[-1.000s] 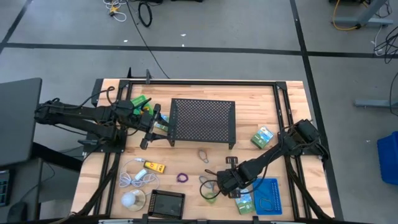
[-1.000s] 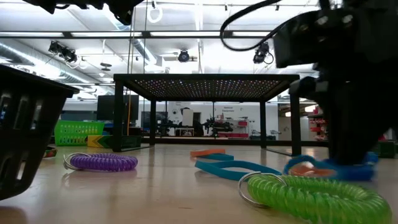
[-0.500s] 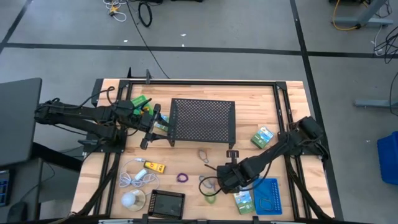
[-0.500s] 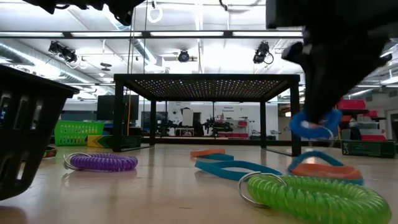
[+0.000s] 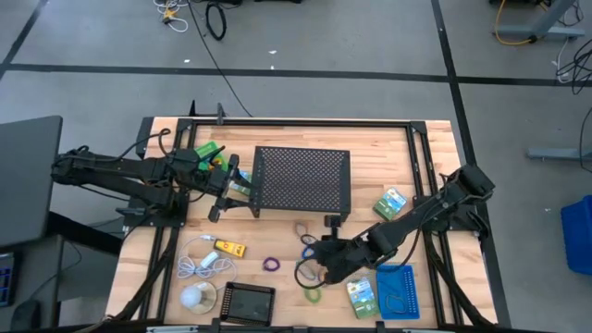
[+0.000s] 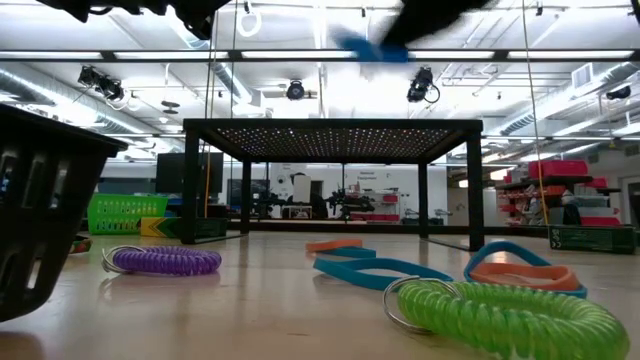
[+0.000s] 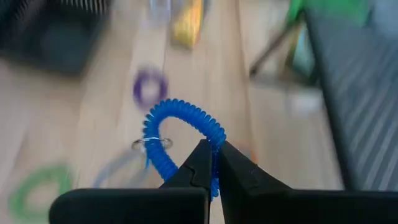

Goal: Pick & Place Office Desk Supplies
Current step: Put the blue spring keychain into the green bin

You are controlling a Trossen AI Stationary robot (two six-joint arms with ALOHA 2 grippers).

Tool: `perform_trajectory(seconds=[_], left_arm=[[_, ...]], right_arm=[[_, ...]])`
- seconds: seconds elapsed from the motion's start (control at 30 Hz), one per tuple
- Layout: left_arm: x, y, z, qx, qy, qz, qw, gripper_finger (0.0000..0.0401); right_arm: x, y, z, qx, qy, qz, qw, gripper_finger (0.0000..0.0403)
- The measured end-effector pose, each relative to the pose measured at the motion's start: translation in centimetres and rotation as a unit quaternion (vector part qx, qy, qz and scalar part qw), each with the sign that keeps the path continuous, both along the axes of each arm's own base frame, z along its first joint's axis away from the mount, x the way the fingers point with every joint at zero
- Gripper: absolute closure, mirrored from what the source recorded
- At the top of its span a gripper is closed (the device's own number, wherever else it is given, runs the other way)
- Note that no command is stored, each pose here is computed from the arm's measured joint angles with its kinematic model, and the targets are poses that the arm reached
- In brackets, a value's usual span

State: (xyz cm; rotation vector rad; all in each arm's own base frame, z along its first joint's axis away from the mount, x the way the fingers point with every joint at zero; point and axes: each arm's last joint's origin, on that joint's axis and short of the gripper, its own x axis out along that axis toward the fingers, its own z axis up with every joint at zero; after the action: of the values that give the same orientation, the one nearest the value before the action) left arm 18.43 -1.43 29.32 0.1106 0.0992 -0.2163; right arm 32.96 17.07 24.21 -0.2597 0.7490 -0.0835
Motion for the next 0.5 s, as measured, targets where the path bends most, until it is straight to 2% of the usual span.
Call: perform_trajectory(seconds=[0.23, 0.5], left_arm=[[0.3, -0.1, 0.2, -0.006, -0.017, -0.009, 1.0, 0.0188], [1.6, -0.2, 0.0, -0.03, -0.025, -0.021, 0.999, 0.0188]], right_arm=[[3.4, -2.3, 2.6, -0.041, -0.139, 0.028, 0.989, 0.0393], [5.5, -6.3, 4.8, -0.114, -0.233, -0.039, 0.965, 0.0393]])
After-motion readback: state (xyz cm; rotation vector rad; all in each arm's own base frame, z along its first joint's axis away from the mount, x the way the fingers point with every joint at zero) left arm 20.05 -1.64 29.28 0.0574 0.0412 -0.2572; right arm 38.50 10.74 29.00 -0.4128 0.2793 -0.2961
